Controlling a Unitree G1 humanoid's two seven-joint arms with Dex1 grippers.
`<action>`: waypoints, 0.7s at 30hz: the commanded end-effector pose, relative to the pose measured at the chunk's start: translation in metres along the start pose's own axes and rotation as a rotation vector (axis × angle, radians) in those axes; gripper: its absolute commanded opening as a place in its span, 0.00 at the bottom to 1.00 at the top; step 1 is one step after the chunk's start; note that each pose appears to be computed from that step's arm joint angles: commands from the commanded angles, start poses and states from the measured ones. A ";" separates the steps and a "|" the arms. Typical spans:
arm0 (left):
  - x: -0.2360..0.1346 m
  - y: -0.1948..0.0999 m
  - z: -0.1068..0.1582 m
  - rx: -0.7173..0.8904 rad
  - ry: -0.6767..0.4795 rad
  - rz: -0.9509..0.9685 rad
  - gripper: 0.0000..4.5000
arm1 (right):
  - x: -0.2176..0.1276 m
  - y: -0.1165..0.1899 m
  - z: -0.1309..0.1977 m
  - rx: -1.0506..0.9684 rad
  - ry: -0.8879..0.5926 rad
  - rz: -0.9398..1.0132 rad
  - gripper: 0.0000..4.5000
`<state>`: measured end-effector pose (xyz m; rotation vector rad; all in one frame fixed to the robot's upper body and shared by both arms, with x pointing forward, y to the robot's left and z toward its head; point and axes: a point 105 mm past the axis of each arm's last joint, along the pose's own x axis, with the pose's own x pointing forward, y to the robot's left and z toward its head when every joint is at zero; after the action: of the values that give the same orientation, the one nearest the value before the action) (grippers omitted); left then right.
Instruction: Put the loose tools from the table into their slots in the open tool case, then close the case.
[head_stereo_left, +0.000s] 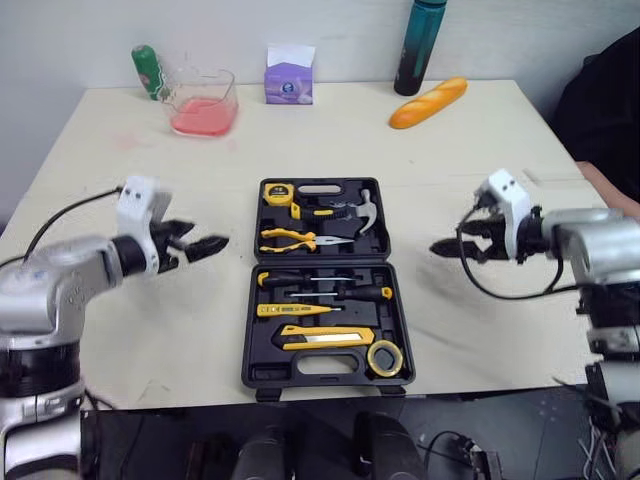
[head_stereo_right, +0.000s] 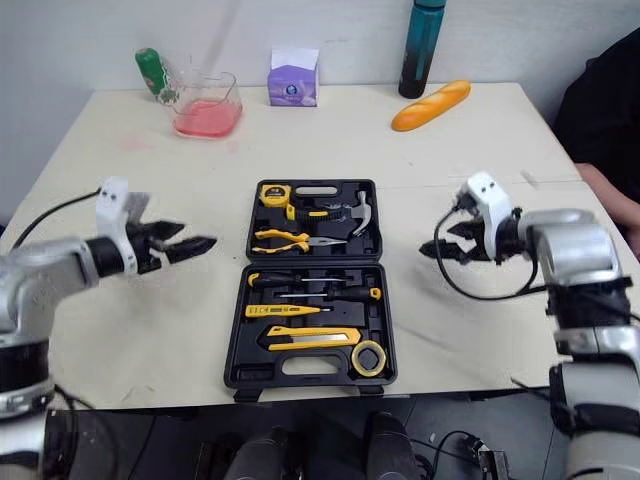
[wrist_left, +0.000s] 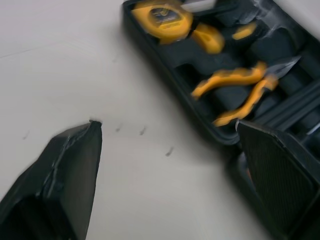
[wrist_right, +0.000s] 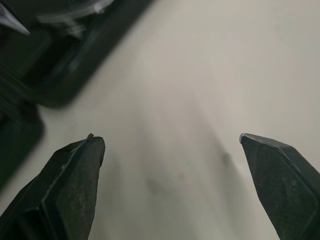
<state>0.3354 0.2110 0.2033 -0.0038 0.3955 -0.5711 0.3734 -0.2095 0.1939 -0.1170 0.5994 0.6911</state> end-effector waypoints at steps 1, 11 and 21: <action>0.004 0.001 0.003 -0.109 0.046 0.019 1.00 | -0.001 0.017 0.011 0.112 0.034 0.046 0.99; 0.032 0.002 0.013 -0.124 0.090 0.074 1.00 | 0.022 0.049 0.040 0.153 0.061 0.035 0.99; 0.056 0.000 0.001 -0.112 0.158 0.073 1.00 | 0.039 0.055 0.039 0.136 0.069 0.008 0.99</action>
<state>0.3741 0.1806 0.1710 -0.0722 0.6261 -0.4877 0.3803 -0.1350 0.1981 -0.0087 0.7587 0.6465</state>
